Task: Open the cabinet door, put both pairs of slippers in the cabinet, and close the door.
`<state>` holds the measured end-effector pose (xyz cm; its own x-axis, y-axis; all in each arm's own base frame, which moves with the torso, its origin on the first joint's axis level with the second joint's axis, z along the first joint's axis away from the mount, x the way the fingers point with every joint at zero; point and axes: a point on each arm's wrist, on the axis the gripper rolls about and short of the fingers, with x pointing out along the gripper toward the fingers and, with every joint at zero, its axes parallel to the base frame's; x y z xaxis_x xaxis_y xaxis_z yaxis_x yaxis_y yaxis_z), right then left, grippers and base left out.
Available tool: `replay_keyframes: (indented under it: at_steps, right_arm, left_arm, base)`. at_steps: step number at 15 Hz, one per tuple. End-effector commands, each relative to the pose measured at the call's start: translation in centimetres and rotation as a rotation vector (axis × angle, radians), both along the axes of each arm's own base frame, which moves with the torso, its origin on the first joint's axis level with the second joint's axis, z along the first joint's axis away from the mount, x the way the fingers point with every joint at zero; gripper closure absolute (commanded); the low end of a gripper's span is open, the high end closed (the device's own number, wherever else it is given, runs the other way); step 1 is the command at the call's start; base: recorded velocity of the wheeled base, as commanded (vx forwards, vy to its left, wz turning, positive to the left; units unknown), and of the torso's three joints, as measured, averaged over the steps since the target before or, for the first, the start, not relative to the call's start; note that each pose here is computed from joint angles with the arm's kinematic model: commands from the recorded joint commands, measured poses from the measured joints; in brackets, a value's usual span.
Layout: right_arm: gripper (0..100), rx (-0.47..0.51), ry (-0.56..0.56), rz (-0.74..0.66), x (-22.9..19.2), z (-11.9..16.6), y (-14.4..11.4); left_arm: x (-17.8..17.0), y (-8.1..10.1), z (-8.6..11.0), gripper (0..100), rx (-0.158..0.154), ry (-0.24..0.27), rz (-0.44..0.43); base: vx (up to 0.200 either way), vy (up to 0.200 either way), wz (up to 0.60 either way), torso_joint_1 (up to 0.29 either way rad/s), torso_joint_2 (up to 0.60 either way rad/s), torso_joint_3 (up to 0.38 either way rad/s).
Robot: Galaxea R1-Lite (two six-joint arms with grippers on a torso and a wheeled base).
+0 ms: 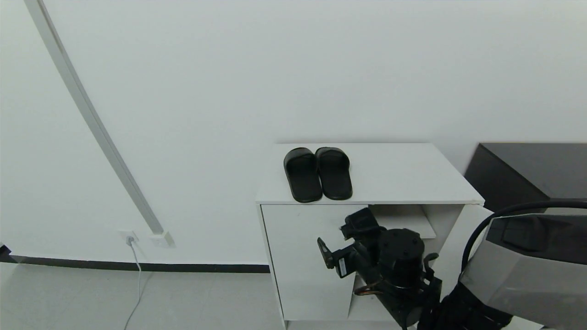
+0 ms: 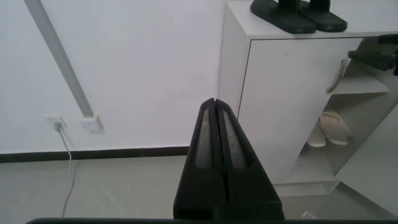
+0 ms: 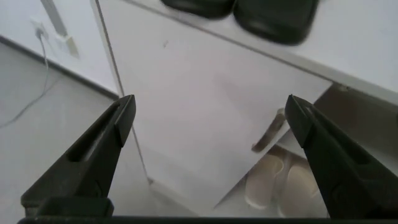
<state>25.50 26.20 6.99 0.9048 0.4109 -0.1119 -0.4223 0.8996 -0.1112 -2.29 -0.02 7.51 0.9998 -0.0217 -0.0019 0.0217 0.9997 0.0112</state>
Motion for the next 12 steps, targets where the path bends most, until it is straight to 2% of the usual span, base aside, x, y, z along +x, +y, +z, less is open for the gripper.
replay_keyframes:
  at_steps: [1, 2, 3, 4, 5, 7, 12]
  right_arm:
    - [0, 0.124, -0.010, 0.003, 0.6, 6.5, 1.3]
    - [0, 0.132, 0.008, 0.002, 0.5, 7.3, 1.5]
    - [0, 0.131, 0.077, -0.005, 0.5, 10.1, 2.0]
    - [0, 0.128, 0.099, -0.021, 0.5, 11.1, 2.5]
    - [0, 0.142, 0.113, -0.083, 0.9, 12.1, 3.2]
    - [0, 0.154, 0.127, -0.158, 1.4, 11.8, 4.2]
    - [0, 0.133, 0.144, -0.163, 1.5, 10.8, 4.4]
  left_arm:
    - [0.0, 0.0, 0.0, 100, -0.001, 0.001, 0.000]
    - [0.0, 0.0, 0.0, 100, -0.001, 0.001, 0.000]
    - [0.0, 0.0, 0.0, 100, -0.001, 0.001, 0.000]
    - [0.0, 0.0, 0.0, 100, -0.001, 0.001, 0.000]
    - [0.0, 0.0, 0.0, 100, -0.001, 0.001, 0.000]
    - [0.0, 0.0, 0.0, 100, -0.001, 0.001, 0.000]
    - [0.0, 0.0, 0.0, 100, -0.002, 0.001, 0.000]
  base:
    - [0.000, 0.000, 0.00, 0.000, 0.00, 0.000]
    - [0.000, 0.000, 0.00, 0.000, 0.00, 0.000]
    - [0.000, 0.000, 0.00, 0.000, 0.00, 0.000]
    - [0.000, 0.000, 0.00, 0.000, 0.00, 0.000]
    - [0.000, 0.000, 0.00, 0.000, 0.00, 0.000]
    - [0.000, 0.000, 0.00, 0.000, 0.00, 0.000]
    - [0.000, 0.000, 0.00, 0.000, 0.00, 0.000]
